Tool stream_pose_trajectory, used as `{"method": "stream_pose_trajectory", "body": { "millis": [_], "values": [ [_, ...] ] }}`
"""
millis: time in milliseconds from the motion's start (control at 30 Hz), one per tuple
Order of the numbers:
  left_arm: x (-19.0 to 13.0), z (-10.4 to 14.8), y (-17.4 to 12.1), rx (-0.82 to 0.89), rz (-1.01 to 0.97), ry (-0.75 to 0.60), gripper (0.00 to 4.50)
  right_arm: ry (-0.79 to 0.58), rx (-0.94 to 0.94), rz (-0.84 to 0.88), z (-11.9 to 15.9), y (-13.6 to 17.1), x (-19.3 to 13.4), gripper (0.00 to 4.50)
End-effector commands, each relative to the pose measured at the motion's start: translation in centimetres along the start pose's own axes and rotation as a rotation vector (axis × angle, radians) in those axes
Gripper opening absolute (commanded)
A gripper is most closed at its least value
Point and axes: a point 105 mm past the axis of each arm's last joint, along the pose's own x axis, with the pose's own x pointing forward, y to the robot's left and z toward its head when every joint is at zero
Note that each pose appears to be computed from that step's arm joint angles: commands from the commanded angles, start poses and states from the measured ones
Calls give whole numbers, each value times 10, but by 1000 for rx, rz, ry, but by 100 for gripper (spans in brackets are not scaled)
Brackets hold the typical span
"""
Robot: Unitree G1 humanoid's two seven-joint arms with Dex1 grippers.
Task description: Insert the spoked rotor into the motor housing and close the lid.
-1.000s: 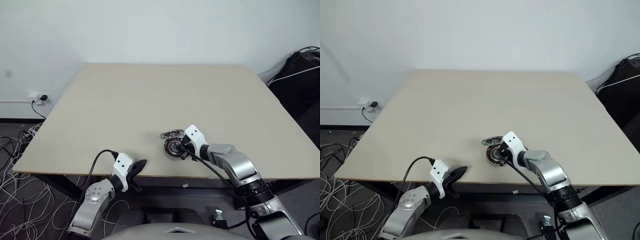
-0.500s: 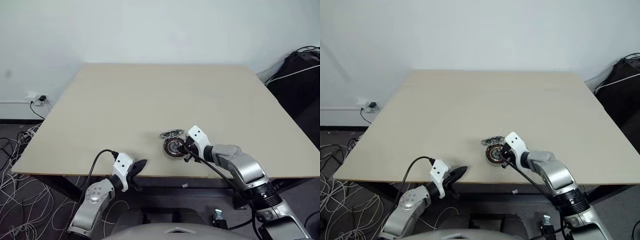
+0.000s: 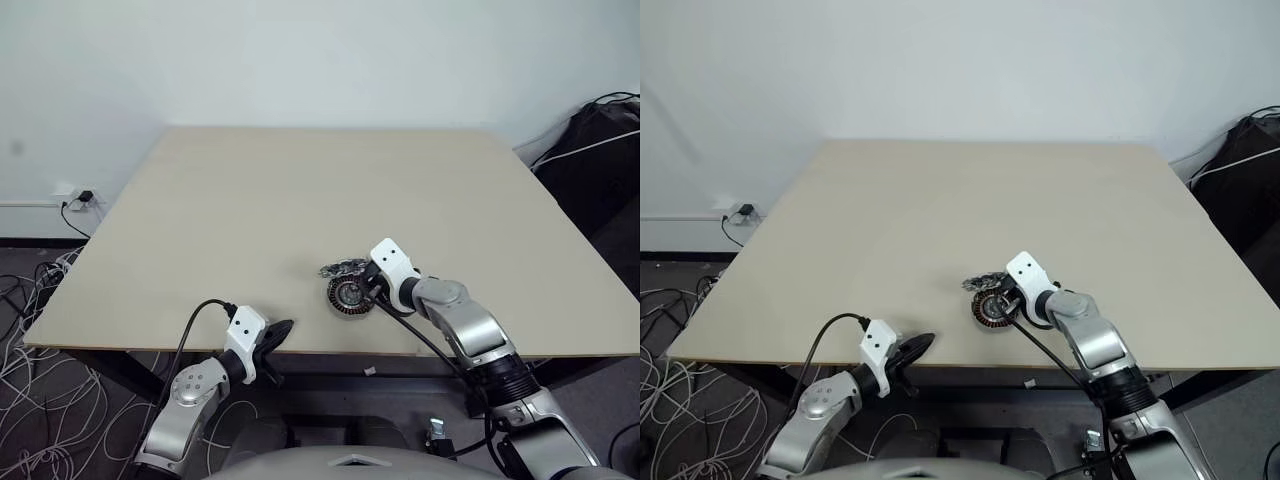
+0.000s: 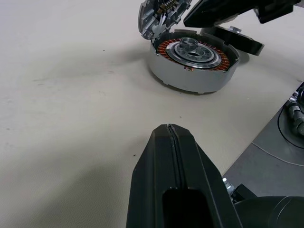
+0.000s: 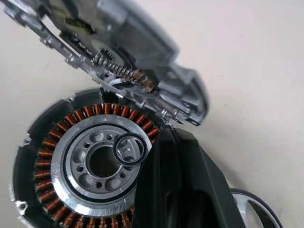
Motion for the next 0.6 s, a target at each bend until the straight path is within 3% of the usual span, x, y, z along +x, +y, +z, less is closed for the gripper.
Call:
{"method": "stream_pose_trajectory", "body": {
  "millis": [33, 600],
  "values": [
    [2, 13, -1, 36, -2, -40, 0, -44, -35, -13, 15, -5, 0, 1],
    [2, 13, -2, 30, -3, -40, 0, -37, -50, 101, 12, 9, 3, 1]
  ]
}}
